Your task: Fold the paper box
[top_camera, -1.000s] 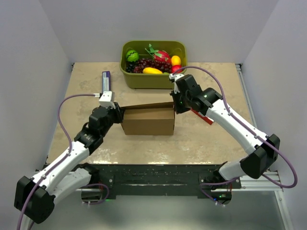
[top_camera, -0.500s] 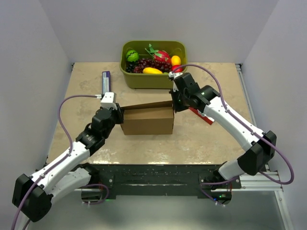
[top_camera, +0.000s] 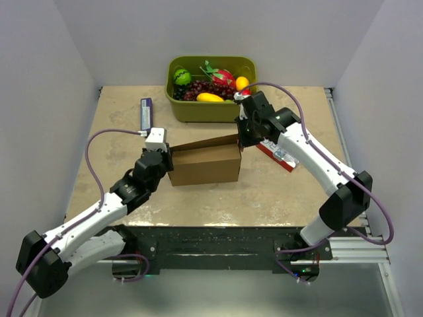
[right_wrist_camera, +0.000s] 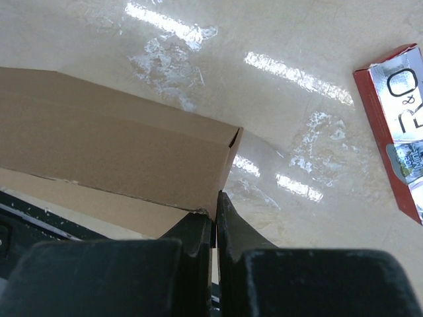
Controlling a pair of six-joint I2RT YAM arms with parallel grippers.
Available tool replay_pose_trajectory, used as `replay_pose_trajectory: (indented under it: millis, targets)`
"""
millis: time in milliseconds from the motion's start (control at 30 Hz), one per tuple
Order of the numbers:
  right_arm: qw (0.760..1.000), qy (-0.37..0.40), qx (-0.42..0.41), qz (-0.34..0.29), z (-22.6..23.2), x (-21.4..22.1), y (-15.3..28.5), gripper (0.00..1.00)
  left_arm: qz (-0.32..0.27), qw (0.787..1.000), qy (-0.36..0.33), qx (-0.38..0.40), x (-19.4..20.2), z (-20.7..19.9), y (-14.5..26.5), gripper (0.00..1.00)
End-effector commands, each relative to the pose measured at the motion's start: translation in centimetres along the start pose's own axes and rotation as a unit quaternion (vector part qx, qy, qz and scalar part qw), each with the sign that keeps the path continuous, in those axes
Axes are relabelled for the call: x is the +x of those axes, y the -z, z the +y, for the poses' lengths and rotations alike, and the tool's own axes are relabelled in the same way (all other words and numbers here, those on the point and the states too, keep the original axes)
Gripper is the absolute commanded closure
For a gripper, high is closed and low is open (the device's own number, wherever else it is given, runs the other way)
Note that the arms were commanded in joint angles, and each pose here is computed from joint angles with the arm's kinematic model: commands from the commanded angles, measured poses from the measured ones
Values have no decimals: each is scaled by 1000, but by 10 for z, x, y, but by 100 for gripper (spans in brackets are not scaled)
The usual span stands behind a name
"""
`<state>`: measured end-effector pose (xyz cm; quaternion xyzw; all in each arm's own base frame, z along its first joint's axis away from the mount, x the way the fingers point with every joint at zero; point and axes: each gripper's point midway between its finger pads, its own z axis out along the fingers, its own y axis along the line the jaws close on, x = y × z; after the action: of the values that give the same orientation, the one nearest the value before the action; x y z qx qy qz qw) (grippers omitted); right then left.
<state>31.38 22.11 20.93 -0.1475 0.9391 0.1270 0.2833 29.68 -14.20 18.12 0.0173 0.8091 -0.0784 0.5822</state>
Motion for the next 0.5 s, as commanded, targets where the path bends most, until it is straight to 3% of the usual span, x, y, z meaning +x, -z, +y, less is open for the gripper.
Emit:
replay_pose_trajectory:
  millis: [0,467]
  targets:
    - [991,3,-129,-22,47,-27,12,100,94,993,-70,27,54,-10,7,91]
    - [990,-10,-140,1,40,-30,9,100,101,991,-92,13,58,-10,2,91]
